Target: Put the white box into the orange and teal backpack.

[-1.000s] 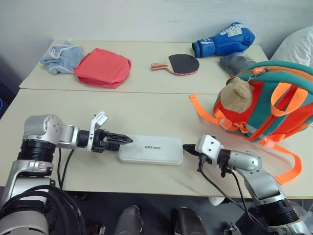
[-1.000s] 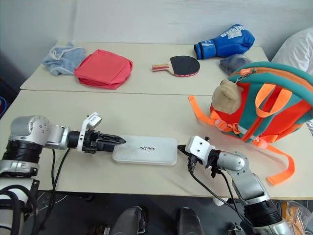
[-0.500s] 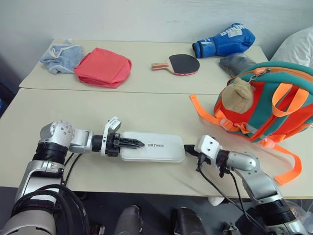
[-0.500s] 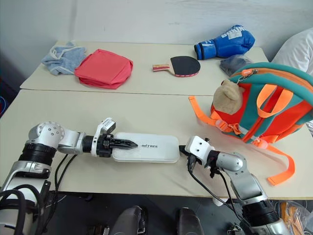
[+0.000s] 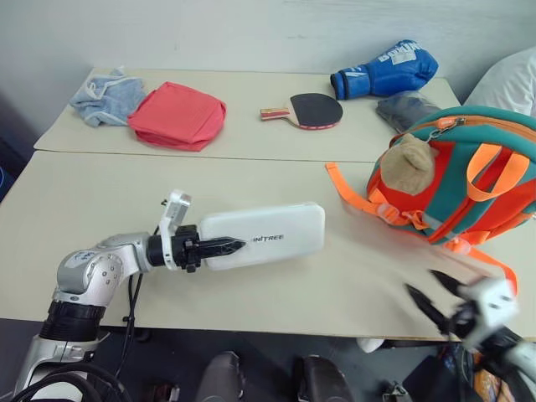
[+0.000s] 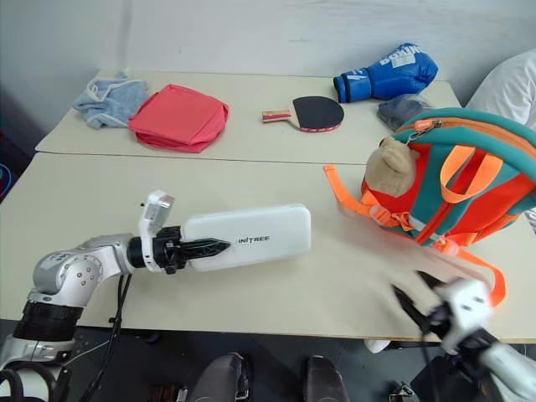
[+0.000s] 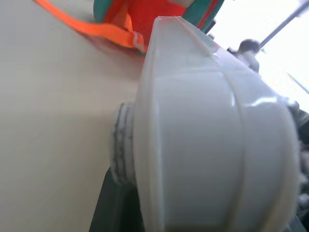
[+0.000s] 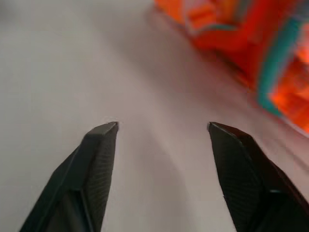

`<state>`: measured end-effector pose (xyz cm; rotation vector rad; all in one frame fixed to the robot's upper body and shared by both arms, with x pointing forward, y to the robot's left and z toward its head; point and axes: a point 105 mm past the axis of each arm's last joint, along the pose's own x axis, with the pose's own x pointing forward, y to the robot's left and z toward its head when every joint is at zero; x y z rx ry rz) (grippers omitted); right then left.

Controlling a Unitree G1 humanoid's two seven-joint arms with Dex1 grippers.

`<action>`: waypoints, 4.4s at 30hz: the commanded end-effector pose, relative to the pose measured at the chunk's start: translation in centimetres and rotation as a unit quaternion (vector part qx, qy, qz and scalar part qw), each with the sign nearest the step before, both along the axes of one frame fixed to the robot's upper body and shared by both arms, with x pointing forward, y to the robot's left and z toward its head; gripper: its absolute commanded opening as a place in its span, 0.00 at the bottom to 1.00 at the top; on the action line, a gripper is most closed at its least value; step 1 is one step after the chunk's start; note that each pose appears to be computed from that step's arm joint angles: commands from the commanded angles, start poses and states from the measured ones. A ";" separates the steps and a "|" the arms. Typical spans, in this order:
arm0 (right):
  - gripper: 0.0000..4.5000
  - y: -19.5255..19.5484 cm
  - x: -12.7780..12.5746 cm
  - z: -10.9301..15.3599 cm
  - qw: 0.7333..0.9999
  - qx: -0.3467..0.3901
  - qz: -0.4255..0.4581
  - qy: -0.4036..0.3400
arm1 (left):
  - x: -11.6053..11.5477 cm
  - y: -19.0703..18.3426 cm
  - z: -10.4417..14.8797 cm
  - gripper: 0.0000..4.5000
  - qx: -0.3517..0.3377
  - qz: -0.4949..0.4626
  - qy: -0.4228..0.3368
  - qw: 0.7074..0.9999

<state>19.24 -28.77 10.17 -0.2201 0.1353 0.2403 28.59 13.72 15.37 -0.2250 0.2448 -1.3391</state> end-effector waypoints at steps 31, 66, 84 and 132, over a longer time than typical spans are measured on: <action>0.11 13.3 11.6 8.8 0.929 0.043 0.329 -0.163 | 2.3 9.3 0.8 0.27 -0.044 0.210 -0.012 0.977; 0.01 17.1 4.8 10.7 0.847 0.106 0.518 0.049 | -3.0 5.4 10.9 0.27 -0.026 0.085 -0.192 0.977; 0.01 17.3 4.0 10.2 0.851 0.105 0.512 0.047 | -0.5 -7.3 11.3 0.27 0.148 -0.155 -0.261 0.941; 0.00 17.5 5.8 8.3 0.879 0.091 0.468 0.029 | -5.2 -5.2 7.8 0.86 -0.027 -0.090 -0.314 0.945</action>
